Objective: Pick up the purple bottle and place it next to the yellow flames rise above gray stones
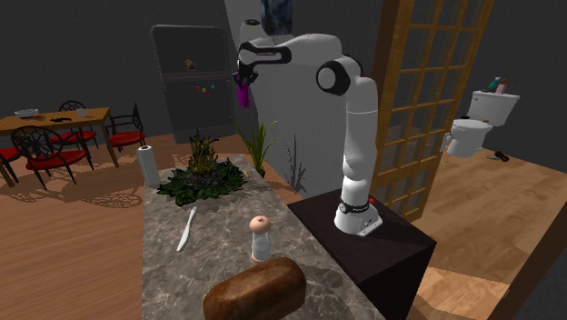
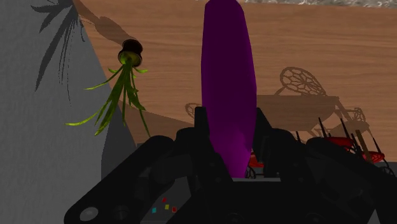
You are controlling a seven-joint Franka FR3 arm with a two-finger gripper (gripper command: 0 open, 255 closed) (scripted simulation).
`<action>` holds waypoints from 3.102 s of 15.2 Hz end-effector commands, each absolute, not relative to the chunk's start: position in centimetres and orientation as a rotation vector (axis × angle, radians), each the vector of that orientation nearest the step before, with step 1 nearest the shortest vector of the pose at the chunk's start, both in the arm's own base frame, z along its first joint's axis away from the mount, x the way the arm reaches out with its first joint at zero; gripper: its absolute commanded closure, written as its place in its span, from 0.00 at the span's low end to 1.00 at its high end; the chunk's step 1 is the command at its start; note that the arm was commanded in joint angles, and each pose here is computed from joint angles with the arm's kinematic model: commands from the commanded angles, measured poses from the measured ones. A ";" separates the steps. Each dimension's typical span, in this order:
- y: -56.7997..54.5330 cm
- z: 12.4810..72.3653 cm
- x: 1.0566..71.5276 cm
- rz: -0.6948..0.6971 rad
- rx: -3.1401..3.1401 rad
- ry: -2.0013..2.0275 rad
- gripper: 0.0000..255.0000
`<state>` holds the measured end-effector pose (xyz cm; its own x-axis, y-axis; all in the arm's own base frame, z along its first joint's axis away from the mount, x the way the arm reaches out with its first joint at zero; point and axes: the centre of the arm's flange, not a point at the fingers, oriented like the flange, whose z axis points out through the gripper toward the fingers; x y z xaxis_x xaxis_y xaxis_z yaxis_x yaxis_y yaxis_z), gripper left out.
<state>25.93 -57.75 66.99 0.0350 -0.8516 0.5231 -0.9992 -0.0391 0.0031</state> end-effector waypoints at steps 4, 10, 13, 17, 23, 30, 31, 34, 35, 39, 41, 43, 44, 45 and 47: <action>-62.4 65.9 25.8 0.550 1.952 -1.872 1.00; -62.4 62.8 25.8 0.550 1.952 -1.872 1.00; -62.4 61.2 25.8 0.550 1.952 -1.872 1.00; -62.4 59.1 25.8 0.550 1.952 -1.872 1.00; -62.4 55.9 25.8 0.550 1.952 -1.872 1.00; -62.4 52.2 25.8 0.550 1.952 -1.872 1.00; -62.4 51.7 25.8 0.550 1.952 -1.872 1.00; -62.4 50.1 25.8 0.550 1.952 -1.872 1.00; -62.4 49.6 25.8 0.550 1.952 -1.872 1.00; -62.4 47.5 25.8 0.550 1.952 -1.872 1.00; -62.4 46.4 25.8 0.550 1.952 -1.872 1.00; -62.4 45.4 25.8 0.550 1.952 -1.872 1.00; -62.4 44.8 25.8 0.550 1.952 -1.872 1.00; -62.4 44.3 25.8 0.550 1.952 -1.872 1.00; -62.4 43.2 25.8 0.550 1.952 -1.872 1.00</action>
